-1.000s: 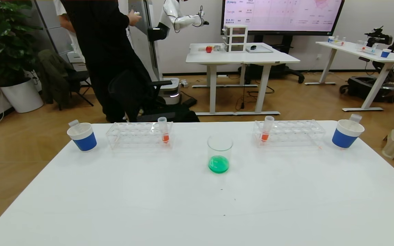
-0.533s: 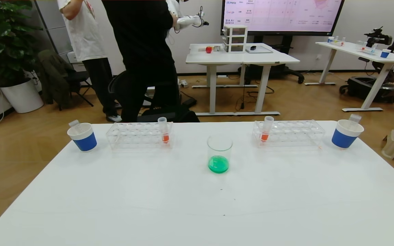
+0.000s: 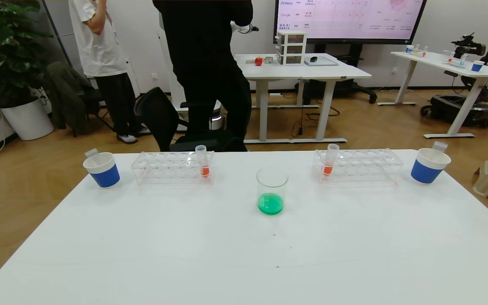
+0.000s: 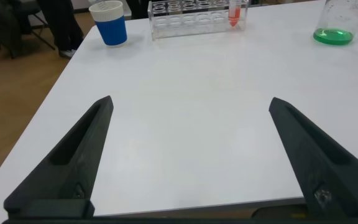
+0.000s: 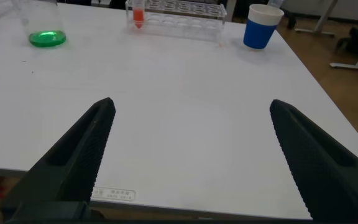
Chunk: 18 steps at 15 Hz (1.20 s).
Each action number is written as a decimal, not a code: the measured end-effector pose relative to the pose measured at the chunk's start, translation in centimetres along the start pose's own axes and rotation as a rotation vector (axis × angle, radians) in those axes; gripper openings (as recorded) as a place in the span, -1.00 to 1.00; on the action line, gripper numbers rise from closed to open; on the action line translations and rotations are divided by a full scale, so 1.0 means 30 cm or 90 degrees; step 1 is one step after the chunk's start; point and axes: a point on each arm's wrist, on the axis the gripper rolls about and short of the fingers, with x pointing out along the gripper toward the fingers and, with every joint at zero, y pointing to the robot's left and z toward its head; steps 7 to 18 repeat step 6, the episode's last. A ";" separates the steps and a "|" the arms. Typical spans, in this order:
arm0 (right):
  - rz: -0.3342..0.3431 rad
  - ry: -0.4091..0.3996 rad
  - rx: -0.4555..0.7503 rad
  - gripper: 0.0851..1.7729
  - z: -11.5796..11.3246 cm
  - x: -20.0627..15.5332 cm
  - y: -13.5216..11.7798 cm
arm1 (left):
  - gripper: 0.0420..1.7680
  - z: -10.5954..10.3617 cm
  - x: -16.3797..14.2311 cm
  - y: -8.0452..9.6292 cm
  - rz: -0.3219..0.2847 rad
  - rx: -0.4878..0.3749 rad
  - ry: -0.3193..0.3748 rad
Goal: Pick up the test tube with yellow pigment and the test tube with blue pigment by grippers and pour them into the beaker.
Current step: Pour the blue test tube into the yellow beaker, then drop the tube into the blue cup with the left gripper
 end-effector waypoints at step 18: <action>0.000 0.000 0.000 0.96 0.000 0.000 0.000 | 0.98 0.000 0.001 0.003 0.022 -0.045 -0.005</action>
